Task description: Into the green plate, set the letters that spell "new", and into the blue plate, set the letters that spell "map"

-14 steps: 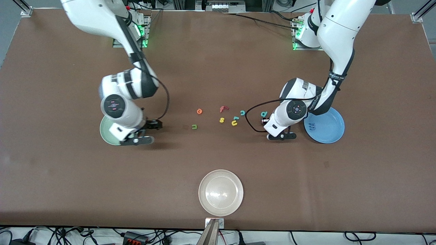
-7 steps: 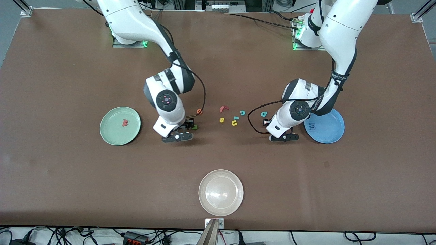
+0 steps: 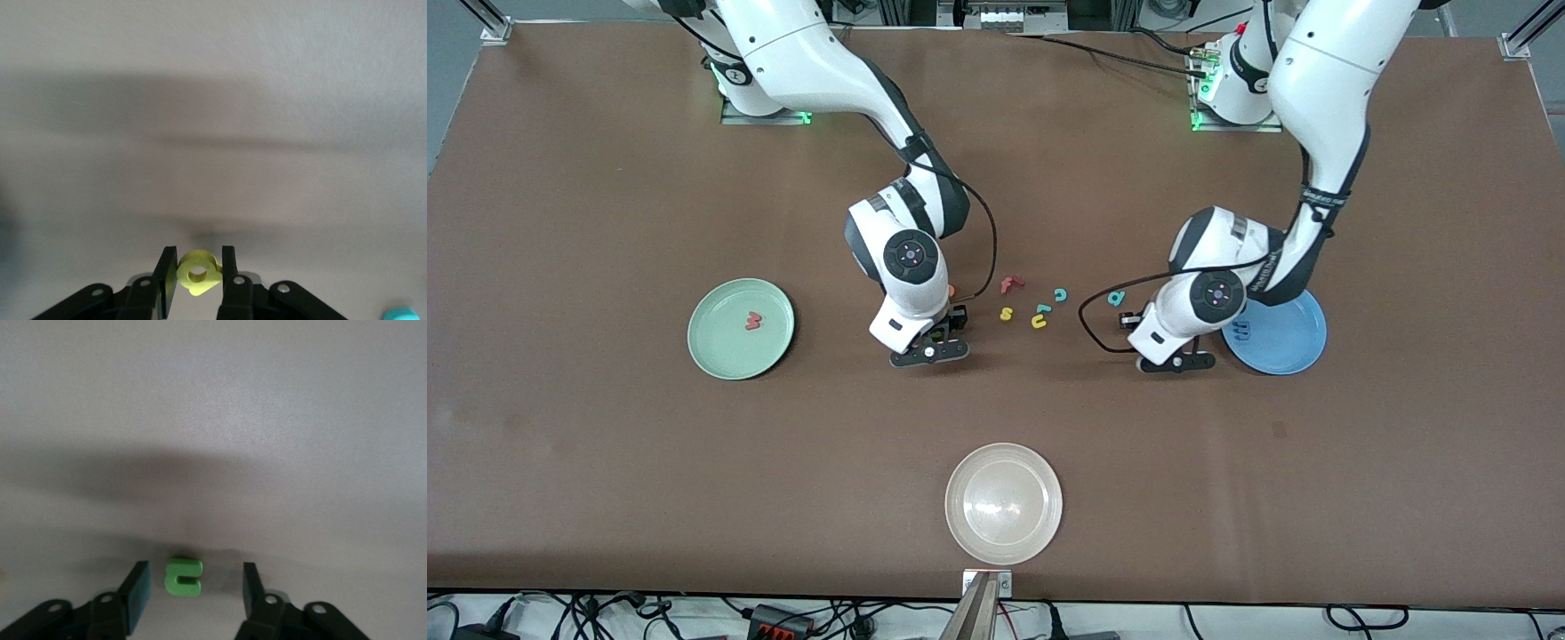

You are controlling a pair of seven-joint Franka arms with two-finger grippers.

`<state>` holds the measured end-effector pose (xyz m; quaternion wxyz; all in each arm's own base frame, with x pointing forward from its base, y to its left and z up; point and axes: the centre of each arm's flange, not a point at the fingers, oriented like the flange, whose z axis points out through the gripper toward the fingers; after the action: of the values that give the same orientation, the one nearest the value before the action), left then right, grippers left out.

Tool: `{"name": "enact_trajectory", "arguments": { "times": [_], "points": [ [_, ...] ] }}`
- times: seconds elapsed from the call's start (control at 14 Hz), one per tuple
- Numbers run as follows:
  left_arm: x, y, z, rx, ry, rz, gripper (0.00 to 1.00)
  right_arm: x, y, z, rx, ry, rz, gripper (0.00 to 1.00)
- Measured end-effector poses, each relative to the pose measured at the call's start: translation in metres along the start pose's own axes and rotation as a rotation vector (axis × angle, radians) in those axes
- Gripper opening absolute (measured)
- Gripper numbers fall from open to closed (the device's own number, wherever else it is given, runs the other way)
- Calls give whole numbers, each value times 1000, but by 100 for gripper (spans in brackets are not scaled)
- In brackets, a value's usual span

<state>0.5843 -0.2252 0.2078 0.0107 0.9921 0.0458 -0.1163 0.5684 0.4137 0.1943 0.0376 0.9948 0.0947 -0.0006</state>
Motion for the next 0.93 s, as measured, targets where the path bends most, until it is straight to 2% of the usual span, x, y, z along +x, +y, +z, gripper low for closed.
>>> {"name": "enact_trajectory", "arguments": {
  "times": [0.21,0.36,0.57,0.78,0.93],
  "points": [
    [27,-68,-65,6,-37,74,31,0,-1,7,27,-8,29,63],
    [39,-124,-79,61,-45,135,31,1,-1,7,40,-9,41,62],
    [45,-175,-61,86,-90,158,31,1,-1,9,43,-12,44,56],
    [39,-191,-25,82,-159,149,31,-1,-2,16,58,-28,65,51],
    [34,-191,-12,83,-187,153,34,-1,-2,18,67,-34,74,51]
  ]
}}
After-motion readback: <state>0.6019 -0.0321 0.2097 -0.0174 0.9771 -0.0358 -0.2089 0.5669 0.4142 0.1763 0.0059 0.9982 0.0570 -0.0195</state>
